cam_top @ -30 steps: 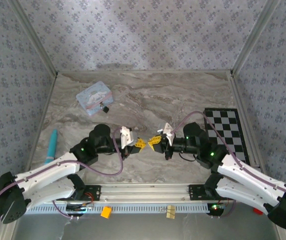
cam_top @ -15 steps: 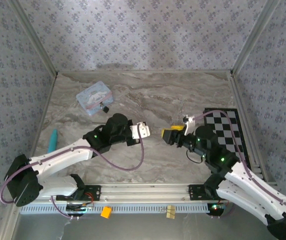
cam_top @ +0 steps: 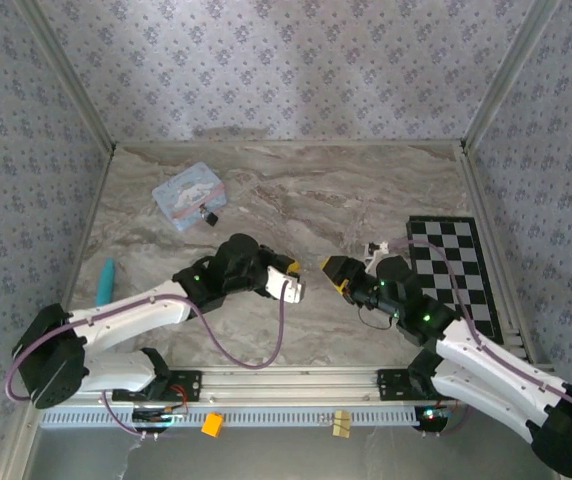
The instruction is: Unlock the padlock with the key
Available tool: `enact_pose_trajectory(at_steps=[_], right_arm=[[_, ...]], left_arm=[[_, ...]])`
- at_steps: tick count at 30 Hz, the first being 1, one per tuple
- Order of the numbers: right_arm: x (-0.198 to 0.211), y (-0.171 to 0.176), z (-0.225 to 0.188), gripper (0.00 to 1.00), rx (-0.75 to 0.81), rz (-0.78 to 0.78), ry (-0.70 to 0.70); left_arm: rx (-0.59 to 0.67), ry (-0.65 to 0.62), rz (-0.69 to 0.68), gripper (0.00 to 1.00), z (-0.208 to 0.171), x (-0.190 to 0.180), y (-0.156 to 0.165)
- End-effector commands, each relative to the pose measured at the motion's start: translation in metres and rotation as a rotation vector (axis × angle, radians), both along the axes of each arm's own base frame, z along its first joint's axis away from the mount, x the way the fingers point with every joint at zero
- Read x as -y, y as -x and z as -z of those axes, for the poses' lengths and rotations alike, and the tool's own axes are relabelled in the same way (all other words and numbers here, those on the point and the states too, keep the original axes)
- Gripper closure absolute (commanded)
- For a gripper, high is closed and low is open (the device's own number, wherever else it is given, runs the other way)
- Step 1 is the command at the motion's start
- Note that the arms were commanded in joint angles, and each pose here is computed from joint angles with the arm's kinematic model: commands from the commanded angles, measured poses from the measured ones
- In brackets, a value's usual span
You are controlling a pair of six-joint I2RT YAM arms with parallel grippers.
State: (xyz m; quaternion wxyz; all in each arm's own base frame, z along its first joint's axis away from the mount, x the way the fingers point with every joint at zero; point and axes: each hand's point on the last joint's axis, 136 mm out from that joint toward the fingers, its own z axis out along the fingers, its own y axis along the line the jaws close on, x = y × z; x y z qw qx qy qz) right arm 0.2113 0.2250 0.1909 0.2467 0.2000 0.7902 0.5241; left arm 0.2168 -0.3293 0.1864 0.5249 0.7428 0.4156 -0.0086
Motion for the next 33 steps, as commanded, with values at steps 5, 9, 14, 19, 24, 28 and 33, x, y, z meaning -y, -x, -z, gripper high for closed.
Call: enact_pose_trajectory(at_steps=[5,9,14,19,24,28,33], right_arm=[[-0.014,-0.011,-0.007,0.52,-0.058,0.071,-0.151],[-0.016,-0.014,-0.005,0.57,-0.07,0.076,-0.151],[-0.015,-0.013,0.006,0.62,-0.112,0.092,-0.14],[-0.017,-0.01,0.009,0.62,-0.13,0.093,-0.13],[-0.015,-0.009,0.018,0.64,-0.153,0.107,-0.106],[-0.011,-0.008,0.026,0.68,-0.171,0.121,-0.076],[-0.008,-0.008,0.033,0.7,-0.183,0.136,-0.052]], left_arm=[[0.188,-0.04,0.036,1.0,0.003,0.013,-0.012],[0.202,-0.017,0.051,1.0,0.002,0.015,-0.009],[0.23,-0.032,0.057,1.0,0.009,0.018,-0.007],[0.267,-0.041,0.044,1.0,0.011,0.02,-0.011],[0.272,-0.04,0.052,1.0,0.012,0.022,-0.009],[0.283,-0.043,0.05,1.0,0.014,0.022,-0.008],[0.299,-0.041,0.048,1.0,0.014,0.023,-0.006]])
